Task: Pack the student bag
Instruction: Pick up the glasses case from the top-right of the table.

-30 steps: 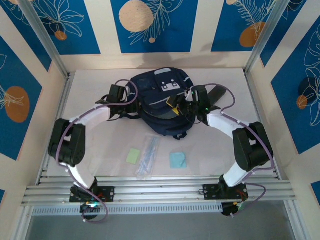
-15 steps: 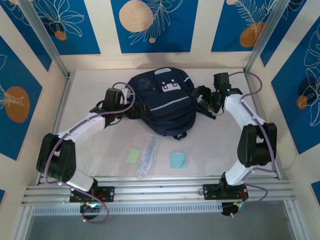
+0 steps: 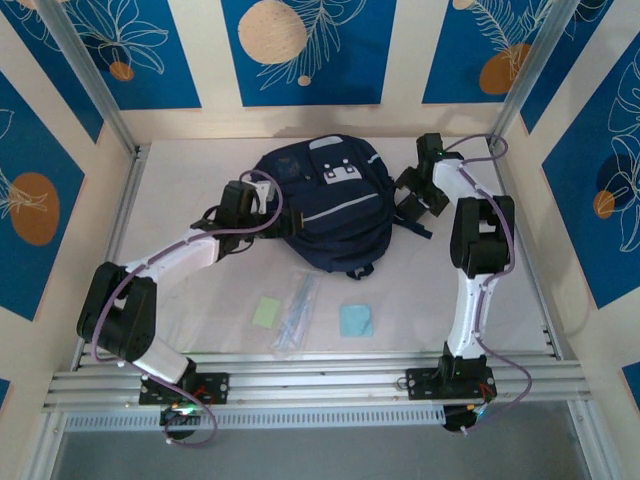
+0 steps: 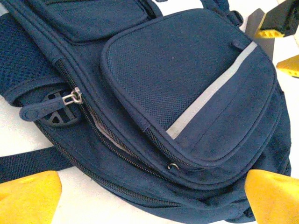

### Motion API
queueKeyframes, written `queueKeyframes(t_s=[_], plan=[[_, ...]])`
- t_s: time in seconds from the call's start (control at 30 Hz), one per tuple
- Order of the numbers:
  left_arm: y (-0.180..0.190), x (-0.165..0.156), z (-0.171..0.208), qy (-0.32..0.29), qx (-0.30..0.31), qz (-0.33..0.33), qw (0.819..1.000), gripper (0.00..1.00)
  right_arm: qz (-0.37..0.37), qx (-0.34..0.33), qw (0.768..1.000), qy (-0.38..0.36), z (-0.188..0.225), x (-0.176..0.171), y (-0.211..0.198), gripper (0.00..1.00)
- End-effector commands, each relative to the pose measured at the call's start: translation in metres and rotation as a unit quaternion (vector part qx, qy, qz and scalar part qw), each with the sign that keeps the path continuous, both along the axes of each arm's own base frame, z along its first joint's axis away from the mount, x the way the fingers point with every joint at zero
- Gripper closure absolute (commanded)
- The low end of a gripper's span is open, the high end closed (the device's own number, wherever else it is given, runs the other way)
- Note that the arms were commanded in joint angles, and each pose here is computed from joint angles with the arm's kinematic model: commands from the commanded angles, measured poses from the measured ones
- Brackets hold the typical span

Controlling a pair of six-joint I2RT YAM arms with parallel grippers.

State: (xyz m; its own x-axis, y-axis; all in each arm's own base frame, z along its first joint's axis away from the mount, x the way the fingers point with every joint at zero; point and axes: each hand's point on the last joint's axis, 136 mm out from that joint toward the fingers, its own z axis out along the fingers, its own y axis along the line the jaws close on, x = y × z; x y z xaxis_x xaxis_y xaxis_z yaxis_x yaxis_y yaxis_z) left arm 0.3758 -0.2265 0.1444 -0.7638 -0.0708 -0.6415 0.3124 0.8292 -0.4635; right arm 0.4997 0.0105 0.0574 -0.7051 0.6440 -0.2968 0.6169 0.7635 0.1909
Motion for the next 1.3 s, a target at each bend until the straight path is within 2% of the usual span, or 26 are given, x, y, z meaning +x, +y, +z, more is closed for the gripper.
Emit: queueKeyframes(t_s=[0.0, 0.3, 0.4, 0.57, 0.7, 0.9, 1.03, 1.17, 1.27], plan=[[-0.003, -0.004, 0.01, -0.015, -0.002, -0.008, 1.0, 0.0, -0.023, -0.021, 0.999, 0.027, -0.01, -0.001, -0.012, 0.01], [-0.026, -0.008, 0.019, -0.054, 0.046, -0.074, 0.995, 0.0, -0.009, -0.01, 0.999, 0.049, -0.033, 0.003, -0.006, 0.01], [-0.038, -0.009, 0.024, -0.073, 0.061, -0.101, 0.99, 0.0, 0.0, -0.001, 0.999, 0.044, -0.033, 0.005, -0.005, 0.1], [-0.061, -0.008, 0.021, -0.101, 0.116, -0.159, 0.975, 0.01, 0.019, 0.011, 1.0, 0.017, -0.017, 0.007, -0.005, 0.32], [-0.078, -0.004, 0.017, -0.113, 0.141, -0.199, 0.963, 0.03, 0.036, 0.016, 0.999, -0.009, 0.009, -0.001, -0.01, 0.34], [-0.102, -0.002, 0.0, -0.119, 0.191, -0.258, 0.939, 0.05, 0.072, 0.035, 0.996, -0.05, 0.051, -0.033, -0.007, 0.34], [-0.117, -0.007, -0.013, -0.113, 0.209, -0.293, 0.926, 0.07, 0.098, 0.06, 0.991, -0.066, 0.069, -0.061, 0.004, 0.4], [-0.133, -0.013, -0.021, -0.11, 0.207, -0.32, 0.918, 0.09, 0.112, 0.087, 0.987, -0.076, 0.077, -0.085, 0.016, 0.43], [-0.137, -0.003, -0.026, -0.119, 0.225, -0.308, 0.917, 0.09, 0.121, 0.111, 0.983, -0.08, 0.078, -0.102, 0.027, 0.45]])
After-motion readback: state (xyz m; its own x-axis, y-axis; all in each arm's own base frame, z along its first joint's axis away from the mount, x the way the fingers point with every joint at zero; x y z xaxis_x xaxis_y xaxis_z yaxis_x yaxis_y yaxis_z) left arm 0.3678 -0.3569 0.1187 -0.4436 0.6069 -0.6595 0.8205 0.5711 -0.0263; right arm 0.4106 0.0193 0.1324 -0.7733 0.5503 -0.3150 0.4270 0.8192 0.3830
